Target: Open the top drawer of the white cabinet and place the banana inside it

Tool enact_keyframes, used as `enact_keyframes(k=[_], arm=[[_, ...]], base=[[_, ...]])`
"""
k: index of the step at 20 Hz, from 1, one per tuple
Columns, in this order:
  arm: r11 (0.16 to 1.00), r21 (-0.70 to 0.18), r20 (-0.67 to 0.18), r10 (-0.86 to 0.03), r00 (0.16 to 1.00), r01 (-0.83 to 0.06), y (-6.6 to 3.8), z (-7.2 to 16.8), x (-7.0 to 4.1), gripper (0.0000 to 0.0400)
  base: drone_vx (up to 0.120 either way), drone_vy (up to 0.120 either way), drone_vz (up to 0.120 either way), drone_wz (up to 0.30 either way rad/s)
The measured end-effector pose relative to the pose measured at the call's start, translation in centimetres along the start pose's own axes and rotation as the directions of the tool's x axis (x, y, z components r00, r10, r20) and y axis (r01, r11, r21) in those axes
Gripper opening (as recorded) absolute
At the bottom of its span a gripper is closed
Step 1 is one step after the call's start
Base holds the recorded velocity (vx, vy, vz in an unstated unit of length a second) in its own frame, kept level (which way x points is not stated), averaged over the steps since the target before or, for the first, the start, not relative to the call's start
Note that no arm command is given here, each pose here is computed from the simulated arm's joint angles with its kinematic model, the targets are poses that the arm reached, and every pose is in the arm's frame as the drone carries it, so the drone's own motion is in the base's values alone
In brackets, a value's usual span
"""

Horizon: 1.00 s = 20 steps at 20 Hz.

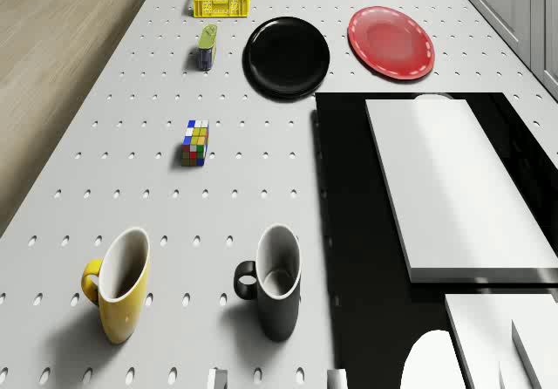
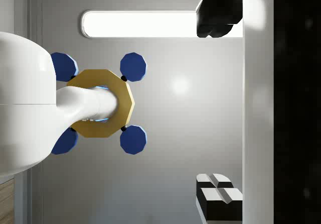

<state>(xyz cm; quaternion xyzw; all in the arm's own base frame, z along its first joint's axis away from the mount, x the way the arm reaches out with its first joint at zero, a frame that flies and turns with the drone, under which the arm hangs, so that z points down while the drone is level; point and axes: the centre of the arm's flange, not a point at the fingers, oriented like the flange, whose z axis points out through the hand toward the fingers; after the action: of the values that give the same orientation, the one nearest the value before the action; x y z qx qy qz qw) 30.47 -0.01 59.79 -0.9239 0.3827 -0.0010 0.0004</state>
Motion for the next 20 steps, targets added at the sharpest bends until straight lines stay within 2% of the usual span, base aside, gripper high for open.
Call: enact_keyframes(k=[6,7,10,13,16,20], arm=[[1.000,0.003,-0.003,0.000,1.000,0.000,0.3,-4.3,-0.2,0.0400],[0.999,0.037,0.030,0.003,1.000,-0.004,0.5,-5.0,0.0,0.0400],[0.930,0.359,0.357,-0.065,0.932,-0.072,3.6,-5.2,3.3,0.0400],[0.801,0.565,0.564,-0.197,0.802,-0.201,5.6,-3.7,5.5,0.0400],[0.688,0.656,0.655,-0.311,0.689,-0.313,6.4,-2.2,6.5,0.0400],[0.594,0.695,0.694,-0.406,0.595,-0.405,6.8,-0.9,7.0,0.0400]], base=[[0.000,0.000,0.000,0.000],[0.000,0.000,0.000,0.000],[0.053,-0.053,0.000,0.000],[0.120,-0.120,0.080,0.000],[0.120,-0.120,0.120,0.000],[0.120,-0.120,0.120,0.000]])
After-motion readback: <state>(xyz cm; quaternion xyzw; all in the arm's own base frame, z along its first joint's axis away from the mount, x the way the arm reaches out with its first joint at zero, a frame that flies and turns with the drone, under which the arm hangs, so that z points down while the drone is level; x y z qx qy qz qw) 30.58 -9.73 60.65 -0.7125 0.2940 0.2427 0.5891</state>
